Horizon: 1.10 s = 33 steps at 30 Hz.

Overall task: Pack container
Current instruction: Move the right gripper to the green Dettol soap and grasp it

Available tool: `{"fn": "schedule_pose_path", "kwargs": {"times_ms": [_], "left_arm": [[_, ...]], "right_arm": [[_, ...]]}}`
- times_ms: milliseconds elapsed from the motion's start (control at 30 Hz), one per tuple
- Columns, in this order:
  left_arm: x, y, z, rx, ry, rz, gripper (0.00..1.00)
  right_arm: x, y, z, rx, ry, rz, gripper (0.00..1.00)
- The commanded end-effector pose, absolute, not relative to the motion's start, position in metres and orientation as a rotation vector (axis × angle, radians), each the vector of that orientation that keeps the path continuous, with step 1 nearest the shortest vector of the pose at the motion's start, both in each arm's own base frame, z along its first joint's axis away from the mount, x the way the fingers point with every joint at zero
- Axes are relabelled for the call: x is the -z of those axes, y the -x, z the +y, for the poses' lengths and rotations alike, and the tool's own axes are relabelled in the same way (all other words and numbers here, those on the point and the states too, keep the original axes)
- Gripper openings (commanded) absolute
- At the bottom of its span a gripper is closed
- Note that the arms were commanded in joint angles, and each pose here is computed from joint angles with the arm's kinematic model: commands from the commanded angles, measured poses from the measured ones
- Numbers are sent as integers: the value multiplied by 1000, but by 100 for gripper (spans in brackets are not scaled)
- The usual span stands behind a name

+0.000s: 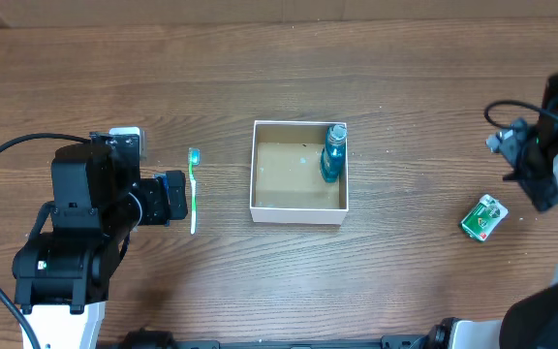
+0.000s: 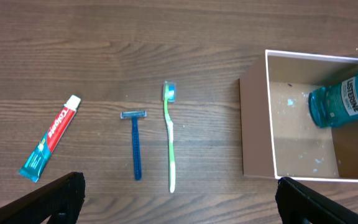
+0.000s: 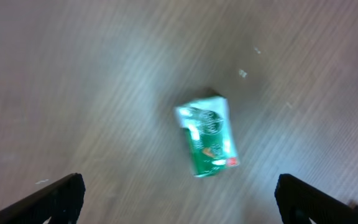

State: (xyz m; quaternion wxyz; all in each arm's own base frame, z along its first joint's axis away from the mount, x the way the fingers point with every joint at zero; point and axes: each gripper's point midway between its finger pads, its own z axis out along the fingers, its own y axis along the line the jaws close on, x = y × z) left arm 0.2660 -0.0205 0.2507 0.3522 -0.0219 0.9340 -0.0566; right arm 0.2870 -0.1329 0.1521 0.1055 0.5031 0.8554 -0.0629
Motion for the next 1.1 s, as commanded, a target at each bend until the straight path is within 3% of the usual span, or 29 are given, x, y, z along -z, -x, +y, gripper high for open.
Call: {"fn": "schedule_pose_path", "kwargs": {"times_ms": [0,233,400,933,1067], "left_arm": [[-262,-268,-24,165,49,2388,100],[-262,-268,-24,166,50,2387,100],[-262,-268,-24,166,49,2388,100],[-262,-268,-24,166,50,2388,100],[-262,-268,-24,166,50,2388,100]], "right_arm": [[-108,-271,-141,76,-1486,2573,100],[-51,-255,-144,25,-1411,2622,100],[-45,-267,-134,-13,-1261,2673,100],[7,-259,-128,-34,-1326,2812,100],[7,-258,-127,-35,-1329,2817,82]]}}
